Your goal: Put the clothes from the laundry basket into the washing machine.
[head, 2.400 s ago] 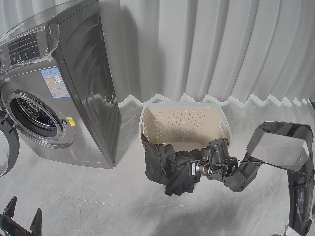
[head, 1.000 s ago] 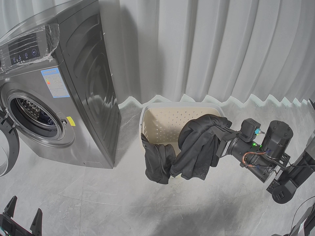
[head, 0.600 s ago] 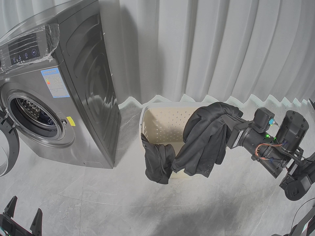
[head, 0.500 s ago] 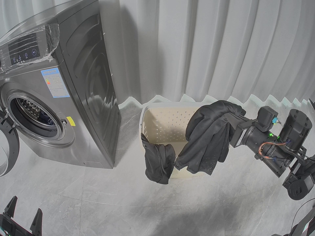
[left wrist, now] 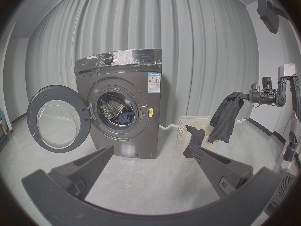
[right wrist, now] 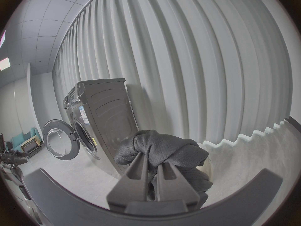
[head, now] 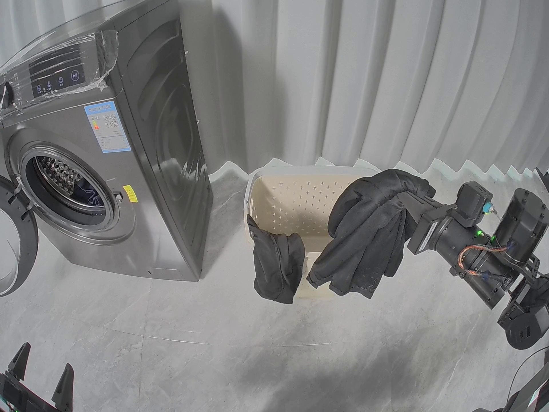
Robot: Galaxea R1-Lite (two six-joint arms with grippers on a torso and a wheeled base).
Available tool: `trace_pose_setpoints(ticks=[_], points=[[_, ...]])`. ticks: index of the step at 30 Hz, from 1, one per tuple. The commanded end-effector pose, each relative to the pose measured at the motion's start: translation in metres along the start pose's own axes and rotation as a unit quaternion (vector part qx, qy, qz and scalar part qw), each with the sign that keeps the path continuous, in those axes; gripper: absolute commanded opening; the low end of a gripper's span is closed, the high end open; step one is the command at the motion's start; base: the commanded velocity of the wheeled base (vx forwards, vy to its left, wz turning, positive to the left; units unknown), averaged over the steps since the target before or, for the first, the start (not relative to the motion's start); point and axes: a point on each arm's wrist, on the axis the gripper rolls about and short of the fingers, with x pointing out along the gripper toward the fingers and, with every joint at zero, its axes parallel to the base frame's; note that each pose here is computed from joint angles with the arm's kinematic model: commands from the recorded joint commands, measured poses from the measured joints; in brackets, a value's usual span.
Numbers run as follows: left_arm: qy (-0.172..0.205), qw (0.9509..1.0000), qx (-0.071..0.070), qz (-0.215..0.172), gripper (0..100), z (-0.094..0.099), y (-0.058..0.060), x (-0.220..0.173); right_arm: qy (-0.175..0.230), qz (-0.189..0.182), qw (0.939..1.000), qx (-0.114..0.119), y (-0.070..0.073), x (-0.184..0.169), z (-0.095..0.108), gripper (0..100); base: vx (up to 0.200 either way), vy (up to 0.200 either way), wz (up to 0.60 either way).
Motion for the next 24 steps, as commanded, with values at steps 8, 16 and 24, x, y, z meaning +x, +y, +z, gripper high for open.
trace_pose_setpoints(ticks=[8,16,24], points=[[-0.001,1.0,-0.002,0.0,100,-0.0044,0.0001,-0.0001,-0.001,0.006,1.0,0.002,0.0033,0.0003,0.0,0,-0.05,0.0,0.0],[-0.001,1.0,-0.005,0.0,100,-0.0044,0.0001,-0.0001,-0.002,0.006,1.0,0.003,0.0033,0.0,0.0005,0,0.0,0.2,0.0],[-0.001,1.0,-0.006,0.0,100,-0.0044,0.0001,-0.0001,-0.001,0.006,1.0,0.005,0.0032,-0.0004,-0.0001,0,0.0,0.2,0.0]])
